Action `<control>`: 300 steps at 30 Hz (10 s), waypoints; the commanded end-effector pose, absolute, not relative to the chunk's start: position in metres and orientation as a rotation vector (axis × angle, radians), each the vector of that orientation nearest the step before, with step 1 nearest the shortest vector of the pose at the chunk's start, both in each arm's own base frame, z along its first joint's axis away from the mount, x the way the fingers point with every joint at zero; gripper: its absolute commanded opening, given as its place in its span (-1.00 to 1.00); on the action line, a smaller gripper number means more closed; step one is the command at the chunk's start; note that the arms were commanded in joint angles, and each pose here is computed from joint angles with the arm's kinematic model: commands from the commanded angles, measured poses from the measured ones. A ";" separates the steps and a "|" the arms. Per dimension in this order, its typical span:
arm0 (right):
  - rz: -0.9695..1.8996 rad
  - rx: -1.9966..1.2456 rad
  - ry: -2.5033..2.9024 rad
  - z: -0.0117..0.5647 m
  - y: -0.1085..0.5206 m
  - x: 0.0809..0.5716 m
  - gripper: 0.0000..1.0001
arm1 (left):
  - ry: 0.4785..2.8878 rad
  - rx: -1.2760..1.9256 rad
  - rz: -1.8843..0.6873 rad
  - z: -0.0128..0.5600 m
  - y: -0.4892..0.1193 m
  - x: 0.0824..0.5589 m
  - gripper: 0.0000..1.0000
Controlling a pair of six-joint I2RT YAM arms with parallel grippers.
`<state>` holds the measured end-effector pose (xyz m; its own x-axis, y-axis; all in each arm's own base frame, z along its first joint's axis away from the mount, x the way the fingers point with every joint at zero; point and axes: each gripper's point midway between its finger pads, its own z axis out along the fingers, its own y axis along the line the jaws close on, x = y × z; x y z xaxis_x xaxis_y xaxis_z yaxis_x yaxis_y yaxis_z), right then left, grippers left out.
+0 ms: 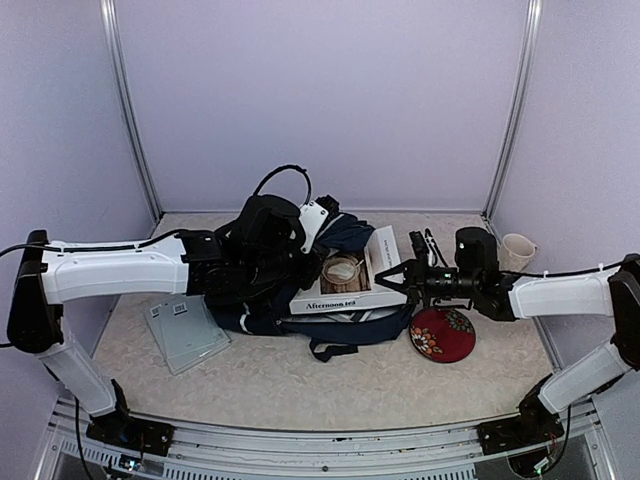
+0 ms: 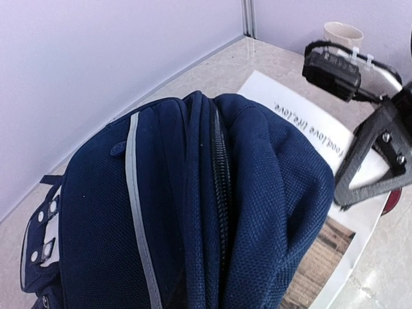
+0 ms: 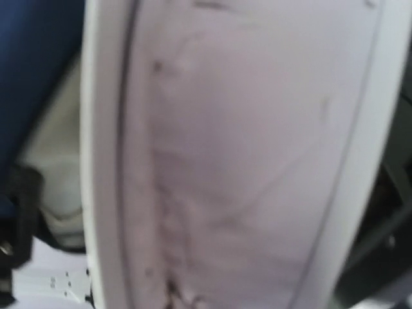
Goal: Pack the student bag
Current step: Adjust the book in the largest pocket of the bag, then move the book to the corner of the board, then pick up the book from the corner of the board.
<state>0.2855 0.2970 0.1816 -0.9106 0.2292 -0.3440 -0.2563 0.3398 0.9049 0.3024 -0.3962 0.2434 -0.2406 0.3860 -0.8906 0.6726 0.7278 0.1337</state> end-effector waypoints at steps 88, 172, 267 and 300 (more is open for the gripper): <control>1.120 -0.452 2.185 0.194 0.311 0.181 0.44 | 2.494 -0.776 -0.043 0.049 0.023 0.411 0.98; 1.188 -1.256 2.576 0.032 0.521 0.087 0.60 | 2.939 -0.627 -0.419 0.006 -0.147 0.096 0.97; 0.748 -0.469 2.797 0.024 0.327 0.145 0.72 | 2.750 0.340 -1.129 0.013 -0.399 0.109 0.60; 0.802 -0.261 2.501 0.145 0.228 0.193 0.50 | 2.496 0.384 -1.463 0.053 -0.536 0.159 0.54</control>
